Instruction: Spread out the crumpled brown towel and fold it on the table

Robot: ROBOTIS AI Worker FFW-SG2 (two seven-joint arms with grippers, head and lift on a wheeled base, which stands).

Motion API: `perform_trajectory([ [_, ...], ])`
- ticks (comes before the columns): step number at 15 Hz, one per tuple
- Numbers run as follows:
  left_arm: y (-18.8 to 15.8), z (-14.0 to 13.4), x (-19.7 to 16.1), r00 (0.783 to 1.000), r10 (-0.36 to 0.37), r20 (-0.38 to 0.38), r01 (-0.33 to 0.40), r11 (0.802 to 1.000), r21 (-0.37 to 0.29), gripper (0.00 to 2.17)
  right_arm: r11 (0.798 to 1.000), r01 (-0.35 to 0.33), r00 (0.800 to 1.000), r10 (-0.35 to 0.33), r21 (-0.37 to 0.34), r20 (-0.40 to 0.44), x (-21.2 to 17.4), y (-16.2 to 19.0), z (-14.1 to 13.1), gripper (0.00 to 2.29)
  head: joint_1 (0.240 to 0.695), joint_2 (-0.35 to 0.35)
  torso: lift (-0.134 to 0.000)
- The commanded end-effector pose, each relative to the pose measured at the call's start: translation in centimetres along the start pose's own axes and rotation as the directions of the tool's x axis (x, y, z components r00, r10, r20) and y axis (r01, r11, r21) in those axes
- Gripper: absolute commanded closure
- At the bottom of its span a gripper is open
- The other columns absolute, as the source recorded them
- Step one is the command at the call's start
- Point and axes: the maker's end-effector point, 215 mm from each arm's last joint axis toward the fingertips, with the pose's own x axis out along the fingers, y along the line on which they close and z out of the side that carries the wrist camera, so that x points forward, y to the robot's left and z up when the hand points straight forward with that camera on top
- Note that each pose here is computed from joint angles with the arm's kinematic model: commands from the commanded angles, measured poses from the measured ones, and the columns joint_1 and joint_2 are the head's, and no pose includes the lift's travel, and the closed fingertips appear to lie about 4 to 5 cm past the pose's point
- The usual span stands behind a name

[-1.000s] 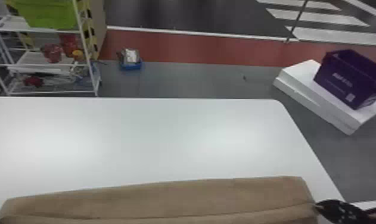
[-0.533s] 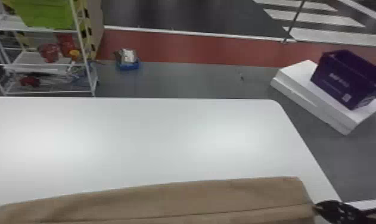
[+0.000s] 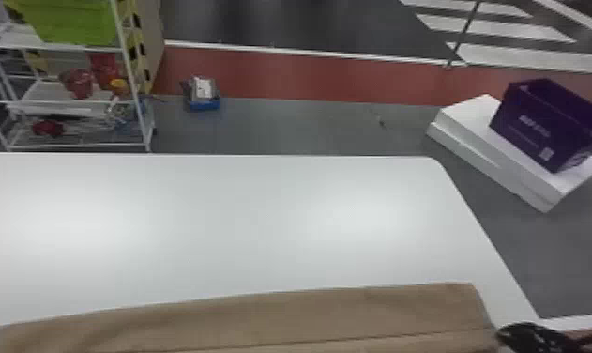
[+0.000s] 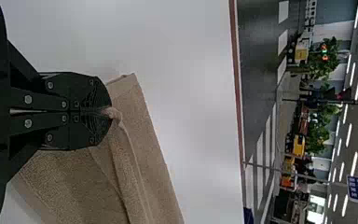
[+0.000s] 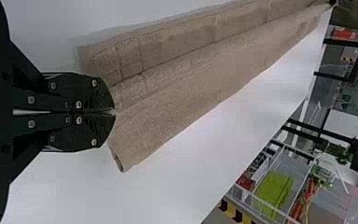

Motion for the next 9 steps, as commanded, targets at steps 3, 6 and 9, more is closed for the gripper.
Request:
perform_trajectory([
  [3,0.9,1.4,-1.2,0.999,0.023,0.049,-0.022,1.000,-0.012,0.64,0.997,0.049,0.999,-0.049,0.062,0.007,-1.4,-1.4,-0.1,1.49,0.695,-0.181,-0.124],
  [6,1.9,2.7,-2.9,0.994,0.041,0.102,-0.038,0.999,-0.025,0.63,0.995,0.068,0.998,-0.068,0.073,0.004,-2.9,-1.1,-0.1,1.41,0.695,-0.184,-0.124],
  [9,2.7,2.6,-3.5,0.992,0.064,0.110,-0.061,0.998,-0.032,0.63,0.991,0.101,0.994,-0.104,0.088,0.032,-4.1,-1.2,0.8,0.75,0.695,-0.176,-0.124],
])
